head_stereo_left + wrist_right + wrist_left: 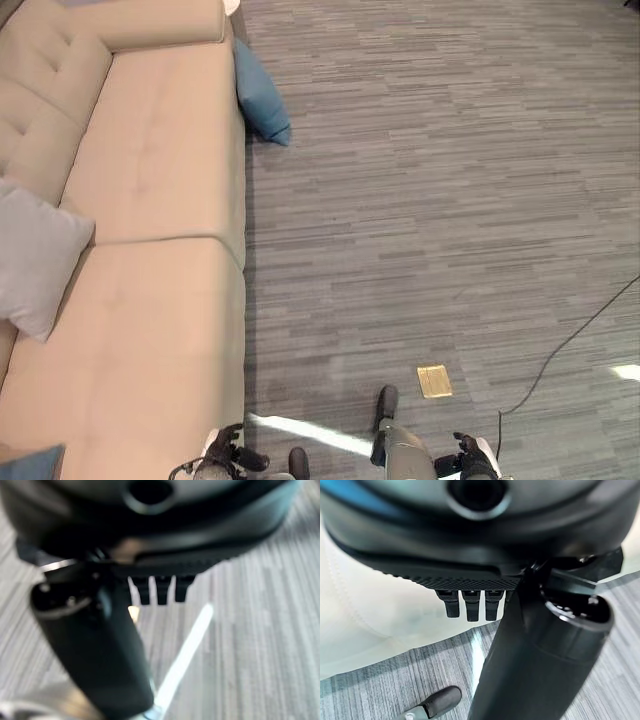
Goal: Pick up all the scattered cushions and arrange them neatly on the sofa.
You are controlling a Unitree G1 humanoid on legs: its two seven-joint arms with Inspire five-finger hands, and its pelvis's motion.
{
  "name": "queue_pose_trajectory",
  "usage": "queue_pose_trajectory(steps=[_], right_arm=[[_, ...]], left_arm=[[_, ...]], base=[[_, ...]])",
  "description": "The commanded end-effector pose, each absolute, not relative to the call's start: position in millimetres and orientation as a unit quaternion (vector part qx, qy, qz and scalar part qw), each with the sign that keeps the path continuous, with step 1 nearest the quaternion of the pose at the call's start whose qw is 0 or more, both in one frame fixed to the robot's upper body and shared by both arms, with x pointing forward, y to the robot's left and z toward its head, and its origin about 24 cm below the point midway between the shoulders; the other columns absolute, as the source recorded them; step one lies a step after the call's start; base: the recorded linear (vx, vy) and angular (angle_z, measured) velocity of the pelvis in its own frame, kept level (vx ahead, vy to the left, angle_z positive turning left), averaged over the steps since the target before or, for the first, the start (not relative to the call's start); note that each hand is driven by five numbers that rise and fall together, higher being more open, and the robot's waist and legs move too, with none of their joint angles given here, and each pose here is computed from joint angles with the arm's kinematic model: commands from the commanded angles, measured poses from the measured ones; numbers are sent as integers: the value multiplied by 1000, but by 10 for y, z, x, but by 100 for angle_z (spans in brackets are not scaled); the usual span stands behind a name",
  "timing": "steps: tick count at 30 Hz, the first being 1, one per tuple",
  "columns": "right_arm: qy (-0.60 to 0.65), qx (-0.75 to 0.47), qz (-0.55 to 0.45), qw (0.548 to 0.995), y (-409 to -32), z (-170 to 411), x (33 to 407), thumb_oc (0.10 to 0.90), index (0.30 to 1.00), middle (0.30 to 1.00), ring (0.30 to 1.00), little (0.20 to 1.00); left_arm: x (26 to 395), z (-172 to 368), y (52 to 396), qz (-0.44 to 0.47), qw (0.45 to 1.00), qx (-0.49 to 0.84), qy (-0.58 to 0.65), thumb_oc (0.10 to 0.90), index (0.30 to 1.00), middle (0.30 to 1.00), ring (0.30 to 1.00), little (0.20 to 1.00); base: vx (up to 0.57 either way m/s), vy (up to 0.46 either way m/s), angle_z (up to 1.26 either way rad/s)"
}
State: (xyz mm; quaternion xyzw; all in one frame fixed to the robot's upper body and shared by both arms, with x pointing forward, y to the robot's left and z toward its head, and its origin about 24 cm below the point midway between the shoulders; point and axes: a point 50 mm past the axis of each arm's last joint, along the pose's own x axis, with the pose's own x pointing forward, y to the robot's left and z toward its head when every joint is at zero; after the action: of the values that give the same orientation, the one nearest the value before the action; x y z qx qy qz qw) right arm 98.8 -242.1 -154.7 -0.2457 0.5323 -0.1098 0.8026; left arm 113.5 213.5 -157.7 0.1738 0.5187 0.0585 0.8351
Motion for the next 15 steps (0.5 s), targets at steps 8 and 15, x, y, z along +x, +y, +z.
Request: queue_pose_trajectory(steps=[8, 15], right_arm=[[474, -253, -140, 832, -2463, -1424, 1296, 800, 900, 900, 900, 900], [470, -263, -139, 831, -2433, -1435, 1265, 800, 900, 900, 900, 900]], left_arm=[[1519, -1455, 1956, 54, 877, 149, 454, 800, 900, 900, 900, 900], [1455, -1493, 1923, 52, 868, 157, 468, 800, 900, 900, 900, 900]], base=[[229, -227, 5], [347, -10, -6]])
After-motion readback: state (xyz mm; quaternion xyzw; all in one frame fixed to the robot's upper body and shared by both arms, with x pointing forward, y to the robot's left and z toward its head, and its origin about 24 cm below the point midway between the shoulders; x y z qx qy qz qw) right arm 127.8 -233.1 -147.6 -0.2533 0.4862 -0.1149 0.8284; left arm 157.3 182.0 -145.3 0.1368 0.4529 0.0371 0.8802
